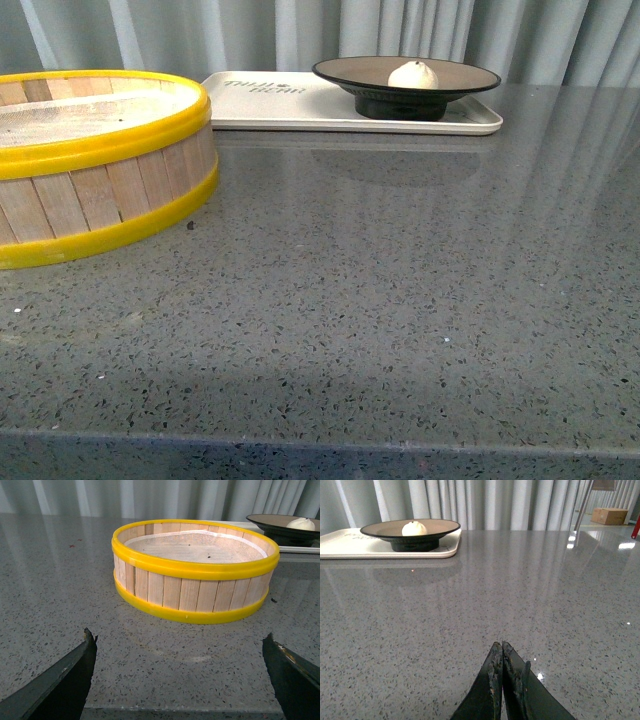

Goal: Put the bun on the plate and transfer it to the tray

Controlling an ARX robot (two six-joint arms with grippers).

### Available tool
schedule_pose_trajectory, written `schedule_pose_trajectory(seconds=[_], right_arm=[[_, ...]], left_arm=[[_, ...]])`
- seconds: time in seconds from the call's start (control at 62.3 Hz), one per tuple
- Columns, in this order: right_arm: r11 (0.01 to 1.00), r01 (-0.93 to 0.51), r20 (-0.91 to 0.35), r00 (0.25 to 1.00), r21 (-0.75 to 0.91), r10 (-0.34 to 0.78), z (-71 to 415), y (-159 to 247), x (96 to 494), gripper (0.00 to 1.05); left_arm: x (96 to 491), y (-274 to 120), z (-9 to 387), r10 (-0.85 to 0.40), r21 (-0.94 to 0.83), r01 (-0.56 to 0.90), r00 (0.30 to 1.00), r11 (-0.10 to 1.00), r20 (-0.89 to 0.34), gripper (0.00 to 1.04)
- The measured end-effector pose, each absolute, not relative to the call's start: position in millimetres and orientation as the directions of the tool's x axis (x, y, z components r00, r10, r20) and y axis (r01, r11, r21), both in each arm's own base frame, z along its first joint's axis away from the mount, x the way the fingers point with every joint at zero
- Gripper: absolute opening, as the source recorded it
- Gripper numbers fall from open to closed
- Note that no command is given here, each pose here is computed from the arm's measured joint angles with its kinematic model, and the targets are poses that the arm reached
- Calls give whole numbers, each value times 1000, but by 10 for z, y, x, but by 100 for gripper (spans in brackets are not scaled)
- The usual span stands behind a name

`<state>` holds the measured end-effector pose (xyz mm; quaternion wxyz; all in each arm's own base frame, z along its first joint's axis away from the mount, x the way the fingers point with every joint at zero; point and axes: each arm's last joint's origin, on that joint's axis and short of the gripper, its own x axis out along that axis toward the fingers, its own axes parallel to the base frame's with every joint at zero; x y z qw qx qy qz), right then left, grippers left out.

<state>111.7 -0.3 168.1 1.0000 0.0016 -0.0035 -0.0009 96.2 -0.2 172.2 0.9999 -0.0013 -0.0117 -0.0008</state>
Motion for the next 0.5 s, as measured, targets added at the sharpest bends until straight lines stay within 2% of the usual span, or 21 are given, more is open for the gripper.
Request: schedule_pose_trajectory(seconds=[0.177, 0.241, 0.305, 0.498], right_arm=[[1000, 2, 8, 1000, 3, -2, 1679, -3, 1080, 2], [1000, 2, -29, 1000, 3, -2, 1630, -2, 1006, 2], [1000, 2, 6, 1000, 3, -2, 1655, -3, 977, 2], [1000, 2, 3, 1000, 2, -2, 1652, -2, 976, 2]], left_arm=[[962, -2, 1722, -2, -2, 2, 1000, 1000, 23, 98], [962, -1, 1722, -1, -2, 1, 1000, 1000, 23, 98], [963, -2, 1722, -2, -2, 2, 1000, 1000, 23, 98], [963, -2, 1722, -2, -2, 2, 1000, 1000, 23, 98]])
